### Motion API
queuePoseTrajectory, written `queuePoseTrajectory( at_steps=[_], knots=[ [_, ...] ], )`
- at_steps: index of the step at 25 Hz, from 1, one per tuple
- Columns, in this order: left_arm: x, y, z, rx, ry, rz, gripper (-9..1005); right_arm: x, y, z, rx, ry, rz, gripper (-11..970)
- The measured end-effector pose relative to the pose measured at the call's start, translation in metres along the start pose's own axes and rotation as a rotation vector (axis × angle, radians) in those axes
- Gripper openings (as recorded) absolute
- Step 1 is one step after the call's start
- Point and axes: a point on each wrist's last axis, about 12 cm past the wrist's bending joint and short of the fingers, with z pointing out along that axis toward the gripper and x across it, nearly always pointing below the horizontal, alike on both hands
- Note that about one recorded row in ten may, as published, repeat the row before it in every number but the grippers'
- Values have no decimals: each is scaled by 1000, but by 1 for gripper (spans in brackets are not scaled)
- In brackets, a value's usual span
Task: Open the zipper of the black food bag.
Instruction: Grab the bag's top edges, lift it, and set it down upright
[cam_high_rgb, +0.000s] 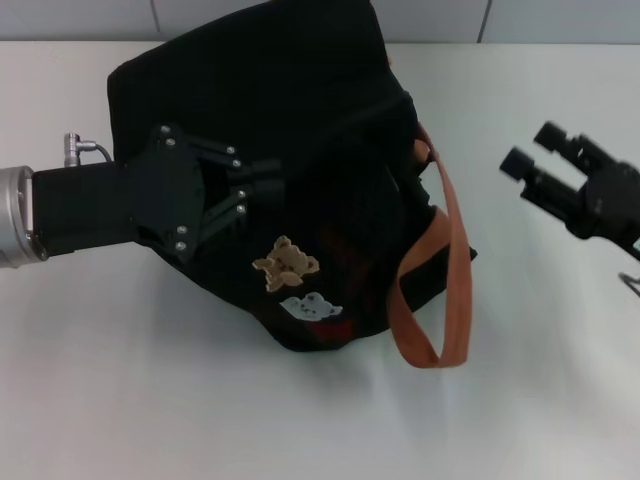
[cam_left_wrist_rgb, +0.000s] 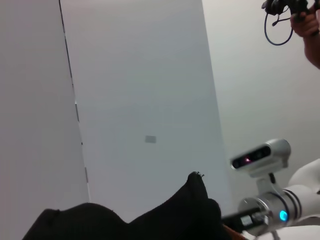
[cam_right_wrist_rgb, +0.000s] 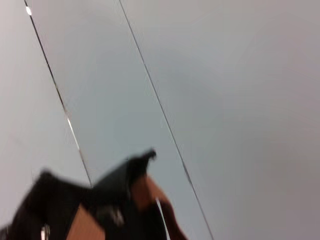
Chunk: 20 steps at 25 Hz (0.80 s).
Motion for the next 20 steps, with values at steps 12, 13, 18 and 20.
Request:
queuePoseTrajectory(
  at_steps=[12, 13, 18, 20],
  knots=[
    [1, 0, 13, 50, -6, 0, 81, 32, 36, 94, -164, 165, -72, 794],
    [1, 0, 13, 50, -6, 0, 81, 34, 37, 92, -160, 165, -71, 794],
    [1, 0, 13, 50, -7, 0, 82, 29, 28, 56, -116, 104, -49, 794],
    [1, 0, 14, 50, -7, 1, 82, 27, 21, 43, -66, 81, -53, 794]
  ],
)
